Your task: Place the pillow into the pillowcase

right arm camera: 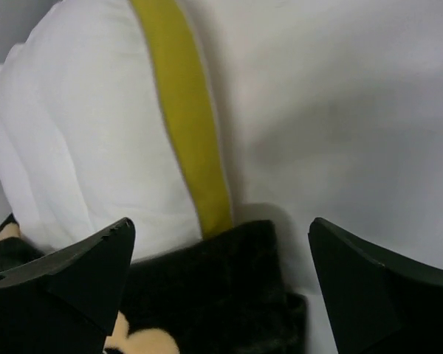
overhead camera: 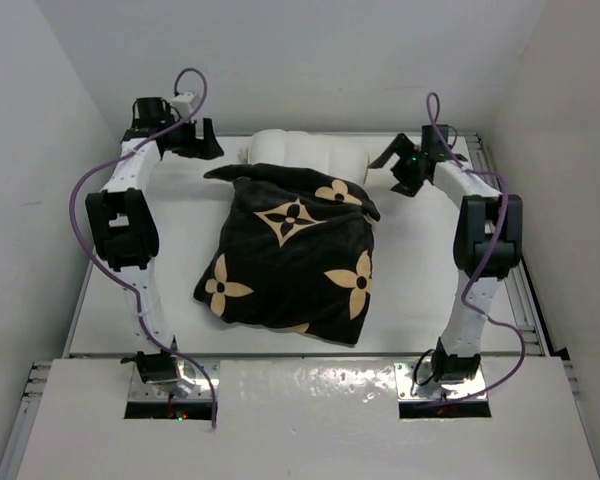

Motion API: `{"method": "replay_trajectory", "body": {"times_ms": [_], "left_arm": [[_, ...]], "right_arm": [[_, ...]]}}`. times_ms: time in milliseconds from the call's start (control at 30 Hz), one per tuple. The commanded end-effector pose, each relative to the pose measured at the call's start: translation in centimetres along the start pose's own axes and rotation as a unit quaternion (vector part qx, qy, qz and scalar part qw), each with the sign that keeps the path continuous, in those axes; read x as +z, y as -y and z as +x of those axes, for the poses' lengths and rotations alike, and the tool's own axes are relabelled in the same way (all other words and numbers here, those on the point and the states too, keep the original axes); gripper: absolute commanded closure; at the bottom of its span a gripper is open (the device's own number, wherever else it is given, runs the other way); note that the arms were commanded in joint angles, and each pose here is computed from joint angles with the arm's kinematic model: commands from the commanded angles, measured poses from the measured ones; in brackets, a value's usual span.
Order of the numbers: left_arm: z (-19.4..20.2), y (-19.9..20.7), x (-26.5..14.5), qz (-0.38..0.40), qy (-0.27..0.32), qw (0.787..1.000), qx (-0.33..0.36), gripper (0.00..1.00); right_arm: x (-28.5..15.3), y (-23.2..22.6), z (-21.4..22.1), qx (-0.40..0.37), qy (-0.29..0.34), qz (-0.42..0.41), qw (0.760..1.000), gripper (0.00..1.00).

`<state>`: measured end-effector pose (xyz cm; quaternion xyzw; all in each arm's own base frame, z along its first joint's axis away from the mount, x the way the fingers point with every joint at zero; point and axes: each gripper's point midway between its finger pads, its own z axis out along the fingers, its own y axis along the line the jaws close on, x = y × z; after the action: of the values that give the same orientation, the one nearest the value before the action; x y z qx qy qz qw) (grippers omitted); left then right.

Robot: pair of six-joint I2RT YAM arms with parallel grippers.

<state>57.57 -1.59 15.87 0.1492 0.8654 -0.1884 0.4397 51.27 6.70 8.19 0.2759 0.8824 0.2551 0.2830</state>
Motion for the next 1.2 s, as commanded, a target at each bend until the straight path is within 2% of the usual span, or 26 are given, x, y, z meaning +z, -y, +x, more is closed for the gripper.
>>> {"method": "replay_trajectory", "body": {"times_ms": [0, 33, 67, 133, 267, 300, 333, 367, 400, 433, 500, 533, 567, 600, 633, 733, 833, 867, 900, 933, 967, 1000, 1067, 1100, 1133, 1167], "left_arm": [[-0.5, 7.1, 1.6, 0.123, 0.01, 0.99, 0.063, 0.1], [-0.1, 8.1, 2.3, 0.132, 0.002, 0.989, 0.07, 0.0], [0.3, 8.3, 2.9, 0.137, -0.003, 0.987, 0.082, 0.0], [0.7, 8.7, 3.1, 0.152, -0.007, 0.984, 0.097, 0.0], [0.5, 9.1, 2.0, 0.159, 0.004, 0.975, 0.158, 0.0], [-0.1, 10.5, 1.9, 0.165, 0.009, 0.965, 0.205, 0.0], [-0.7, 10.9, 1.3, 0.156, 0.01, 0.955, 0.252, 0.0], [-0.4, 10.6, 1.3, 0.153, 0.006, 0.951, 0.27, 0.0], [-1.1, 11.4, 0.8, 0.154, 0.01, 0.942, 0.298, 0.0], [-0.9, 11.8, 0.6, 0.157, 0.003, 0.936, 0.315, 0.0], [-1.3, 12.1, 0.7, 0.148, 0.0, 0.928, 0.343, 0.0], [-0.9, 11.9, 0.9, 0.148, -0.008, 0.929, 0.339, 0.0], [-0.5, 11.6, 1.5, 0.151, -0.014, 0.931, 0.333, 0.0], [0.1, 11.0, 1.5, 0.153, -0.024, 0.935, 0.32, 0.0], [0.3, 11.1, 1.4, 0.165, -0.024, 0.936, 0.31, 0.0], [0.4, 12.3, 0.4, 0.221, -0.011, 0.93, 0.293, 0.0], [-1.2, 14.8, -1.6, 0.241, 0.009, 0.909, 0.341, 0.0], [-2.8, 15.8, -2.8, 0.237, 0.027, 0.885, 0.399, 0.0], [-1.6, 18.0, -3.6, 0.264, 0.005, 0.868, 0.42, 0.0], [-1.6, 18.7, -4.2, 0.27, 0.005, 0.835, 0.479, 0.0], [-1.7, 20.3, -4.9, 0.282, 0.002, 0.818, 0.501, 0.0], [-0.3, 21.1, -5.4, 0.301, -0.017, 0.812, 0.5, 0.0], [2.1, 22.1, -4.9, 0.325, -0.037, 0.806, 0.493, 0.0], [1.9, 22.1, -4.1, 0.318, -0.029, 0.807, 0.497, 0.0], [3.1, 22.2, -3.5, 0.317, -0.044, 0.831, 0.455, 0.0], [2.9, 22.5, -2.7, 0.311, -0.039, 0.841, 0.441, 0.0]], "right_arm": [[3.0, -5.0, -0.8, -0.023, 0.013, -0.077, 0.997, 0.01], [3.4, -6.9, -1.9, -0.027, 0.023, -0.087, 0.996, 0.01], [5.8, -6.0, -1.1, -0.019, 0.009, -0.076, 0.997, 0.01], [7.1, -8.2, -1.9, -0.018, 0.023, -0.097, 0.995, 0.01], [10.8, -8.7, 0.0, 0.003, 0.002, -0.116, 0.993, 0.01], [11.9, -8.4, 1.4, 0.009, -0.013, -0.114, 0.993, 0.02], [12.7, -8.8, 2.7, 0.006, -0.023, -0.129, 0.991, 0.07], [12.6, -9.0, 2.9, 0.005, -0.028, -0.134, 0.991, 0.11], [12.8, -9.2, 3.6, 0.002, -0.033, -0.145, 0.989, 0.17], [12.6, -9.6, 4.3, -0.002, -0.043, -0.157, 0.987, 0.36], [12.2, -9.5, 5.1, -0.007, -0.045, -0.174, 0.984, 0.53], [10.9, -10.5, 4.6, -0.017, -0.036, -0.19, 0.981, 0.76], [10.3, -10.7, 4.5, -0.027, -0.03, -0.198, 0.979, 0.88], [9.9, -10.4, 4.6, -0.032, -0.024, -0.202, 0.979, 0.97], [8.4, -11.5, 3.7, -0.044, -0.01, -0.214, 0.976, 1.0], [5.8, -13.4, 2.5, -0.09, 0.01, -0.24, 0.967, 1.0], [1.6, -16.6, 1.1, -0.155, 0.04, -0.27, 0.949, 1.0], [-0.7, -18.4, 0.8, -0.189, 0.06, -0.286, 0.937, 1.0], [-1.8, -19.2, 1.0, -0.205, 0.066, -0.292, 0.932, 1.0], [-2.9, -20.0, 1.0, -0.219, 0.076, -0.298, 0.926, 1.0], [-4.7, -21.3, 1.2, -0.246, 0.092, -0.308, 0.914, 1.0], [-5.4, -21.8, 1.4, -0.259, 0.099, -0.308, 0.91, 1.0], [-7.4, -23.1, 2.6, -0.295, 0.108, -0.316, 0.895, 1.0], [-7.9, -23.4, 2.9, -0.304, 0.113, -0.315, 0.892, 1.0], [-8.2, -23.5, 3.2, -0.32, 0.118, -0.313, 0.886, 1.0], [-8.5, -23.8, 4.3, -0.33, 0.113, -0.315, 0.883, 1.0]]}}
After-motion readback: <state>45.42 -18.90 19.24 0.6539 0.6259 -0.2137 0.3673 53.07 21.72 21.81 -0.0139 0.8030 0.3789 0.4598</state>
